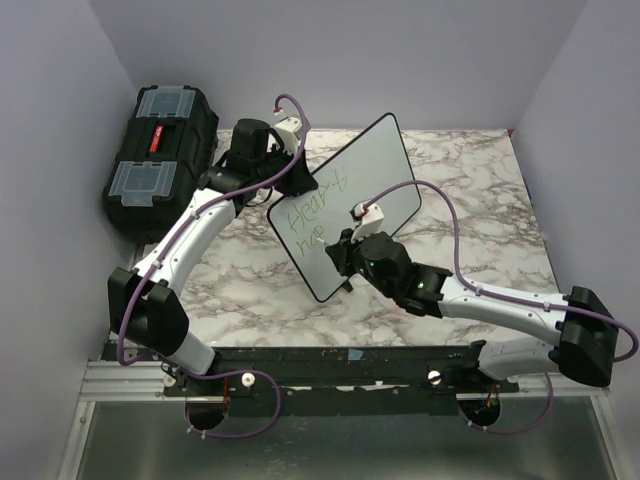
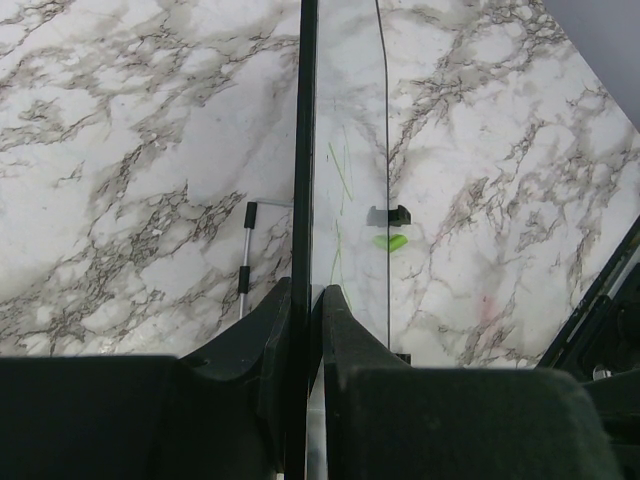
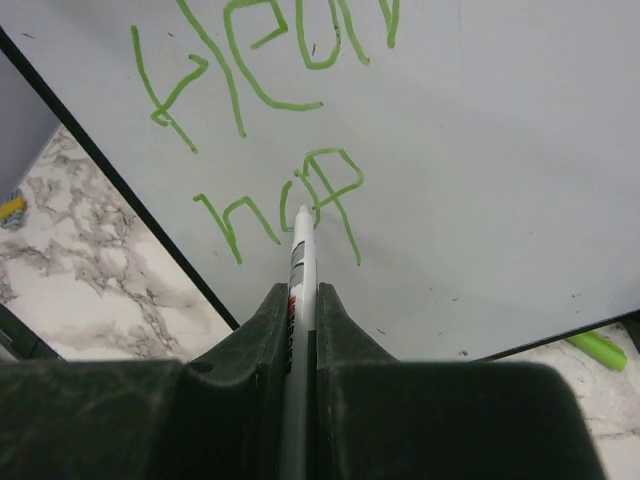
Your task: Write a sentence on the whiteboard
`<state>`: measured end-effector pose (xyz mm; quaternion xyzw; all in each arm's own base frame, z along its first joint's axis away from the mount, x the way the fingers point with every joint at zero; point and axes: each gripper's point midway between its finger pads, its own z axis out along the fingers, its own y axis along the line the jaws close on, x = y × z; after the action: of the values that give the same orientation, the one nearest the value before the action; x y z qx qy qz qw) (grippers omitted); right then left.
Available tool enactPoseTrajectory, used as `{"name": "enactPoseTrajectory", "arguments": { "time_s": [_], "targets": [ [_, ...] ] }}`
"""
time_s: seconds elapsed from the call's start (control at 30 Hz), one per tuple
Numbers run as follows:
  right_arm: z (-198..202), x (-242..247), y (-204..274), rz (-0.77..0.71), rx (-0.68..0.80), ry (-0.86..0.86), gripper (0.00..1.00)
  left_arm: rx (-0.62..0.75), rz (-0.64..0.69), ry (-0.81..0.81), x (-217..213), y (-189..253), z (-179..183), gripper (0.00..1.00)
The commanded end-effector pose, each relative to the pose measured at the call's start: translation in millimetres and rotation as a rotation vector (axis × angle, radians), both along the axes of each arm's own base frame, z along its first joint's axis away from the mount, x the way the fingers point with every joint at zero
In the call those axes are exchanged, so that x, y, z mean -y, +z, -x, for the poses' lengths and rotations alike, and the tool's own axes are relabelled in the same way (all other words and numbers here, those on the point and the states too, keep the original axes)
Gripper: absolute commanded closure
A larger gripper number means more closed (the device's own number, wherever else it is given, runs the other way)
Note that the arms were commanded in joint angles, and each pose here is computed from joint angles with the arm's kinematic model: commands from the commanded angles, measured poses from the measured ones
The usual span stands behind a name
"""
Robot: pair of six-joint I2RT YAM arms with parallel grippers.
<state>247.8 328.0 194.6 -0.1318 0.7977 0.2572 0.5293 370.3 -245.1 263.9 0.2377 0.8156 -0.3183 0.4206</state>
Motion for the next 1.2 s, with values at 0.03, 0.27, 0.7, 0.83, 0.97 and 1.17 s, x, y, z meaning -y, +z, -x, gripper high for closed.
{"name": "enactPoseTrajectory", "arguments": {
  "time_s": [0.03, 0.27, 0.7, 0.83, 0.97, 1.17],
  "targets": [
    [3, 7, 30, -0.054, 0.067, 0.014, 0.99, -0.044, -0.119, 0.004, -11, -35, 7, 1.00],
    [-5, 17, 36, -0.031, 0.111, -0.044, 0.99, -0.041, -0.118, 0.004, -10, -34, 7, 1.00],
    [-25, 33, 35, -0.078, 0.065, -0.039, 0.99, -0.043, -0.120, 0.003, -10, -34, 7, 1.00],
    [-34, 50, 33, -0.130, 0.017, -0.054, 0.99, -0.046, -0.124, 0.005, -11, -34, 8, 1.00],
    [-47, 73, 23, -0.200, -0.055, -0.084, 0.99, -0.045, -0.124, 0.008, -12, -32, 9, 1.00],
    [-44, 75, 18, -0.199, -0.068, -0.080, 0.99, -0.039, -0.123, 0.013, -13, -30, 10, 1.00]
  ]
}}
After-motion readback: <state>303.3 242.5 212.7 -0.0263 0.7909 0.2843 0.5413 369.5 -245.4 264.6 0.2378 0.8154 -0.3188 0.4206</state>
